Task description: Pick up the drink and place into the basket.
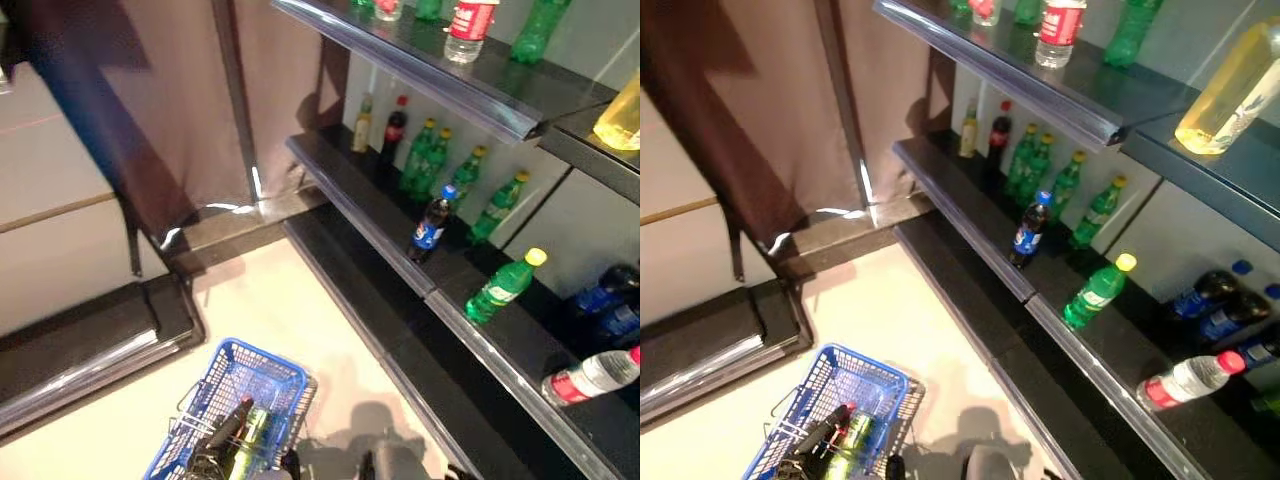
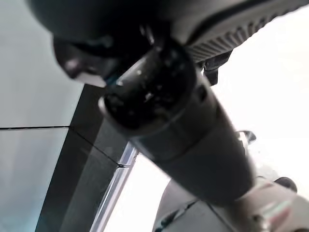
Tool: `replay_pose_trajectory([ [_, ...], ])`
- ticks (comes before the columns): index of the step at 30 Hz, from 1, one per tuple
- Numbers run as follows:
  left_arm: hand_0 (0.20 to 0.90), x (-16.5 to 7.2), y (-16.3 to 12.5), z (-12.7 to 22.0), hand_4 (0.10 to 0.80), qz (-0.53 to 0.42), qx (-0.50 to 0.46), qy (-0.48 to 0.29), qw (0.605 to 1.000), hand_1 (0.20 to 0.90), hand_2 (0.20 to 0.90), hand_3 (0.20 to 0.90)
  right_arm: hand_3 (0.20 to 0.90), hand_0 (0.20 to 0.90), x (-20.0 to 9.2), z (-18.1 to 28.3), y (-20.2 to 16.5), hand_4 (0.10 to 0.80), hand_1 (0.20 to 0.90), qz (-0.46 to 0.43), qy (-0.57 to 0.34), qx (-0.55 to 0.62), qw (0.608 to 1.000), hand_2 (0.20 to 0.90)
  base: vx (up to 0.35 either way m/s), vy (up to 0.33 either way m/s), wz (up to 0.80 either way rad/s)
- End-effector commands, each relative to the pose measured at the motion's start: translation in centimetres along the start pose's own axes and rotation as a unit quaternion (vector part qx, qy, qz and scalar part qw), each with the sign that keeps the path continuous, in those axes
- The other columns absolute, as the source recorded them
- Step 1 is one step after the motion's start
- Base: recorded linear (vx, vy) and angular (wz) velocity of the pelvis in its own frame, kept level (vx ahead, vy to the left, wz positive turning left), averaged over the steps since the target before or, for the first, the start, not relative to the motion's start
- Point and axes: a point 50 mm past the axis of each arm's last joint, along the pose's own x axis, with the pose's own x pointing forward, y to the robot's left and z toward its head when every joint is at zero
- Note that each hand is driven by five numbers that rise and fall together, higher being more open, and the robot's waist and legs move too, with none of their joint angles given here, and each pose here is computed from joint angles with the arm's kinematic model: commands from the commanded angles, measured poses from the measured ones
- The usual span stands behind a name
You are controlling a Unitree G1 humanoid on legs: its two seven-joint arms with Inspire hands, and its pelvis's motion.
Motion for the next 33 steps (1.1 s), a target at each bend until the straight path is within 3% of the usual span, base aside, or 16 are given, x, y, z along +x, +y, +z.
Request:
replay_pose_trajectory([
  [1,0.3,-0.1,-1.5,4.8,0.1,-0.066,-0.015,-0.124,0.99,0.3,0.3,0.2,0.9,0.9,0.0,0.0,0.4,0.8,0.9,0.017,-0.011,-0.035,0.999,0.9,0.033,-0.068,-0.23],
  [9,0.3,-0.7,0.9,1.6,0.1,-0.02,-0.053,-0.102,0.993,0.3,0.3,0.2,0.9,0.9,0.2,0.8,-0.3,0.8,0.9,0.023,0.003,-0.108,0.994,0.9,0.042,-0.083,-0.43],
  [18,0.3,-1.3,3.3,1.0,0.1,0.037,-0.107,-0.105,0.988,0.3,0.3,0.2,0.9,0.9,0.4,1.2,-0.3,0.8,0.9,0.034,0.014,-0.138,0.99,0.9,0.246,0.187,-0.87],
  [25,0.3,-0.2,0.1,1.9,0.1,-0.031,-0.054,-0.081,0.995,0.3,0.3,0.2,0.9,0.9,0.2,0.9,0.3,0.8,0.9,0.049,-0.001,-0.074,0.996,0.9,0.115,0.275,-0.56],
  [33,0.3,0.0,-2.0,4.5,0.1,-0.064,-0.092,-0.131,0.985,0.3,0.3,0.2,0.9,0.9,0.0,7.3,6.6,0.8,0.9,0.136,-0.124,-0.178,0.967,0.9,-0.145,0.025,-0.33],
])
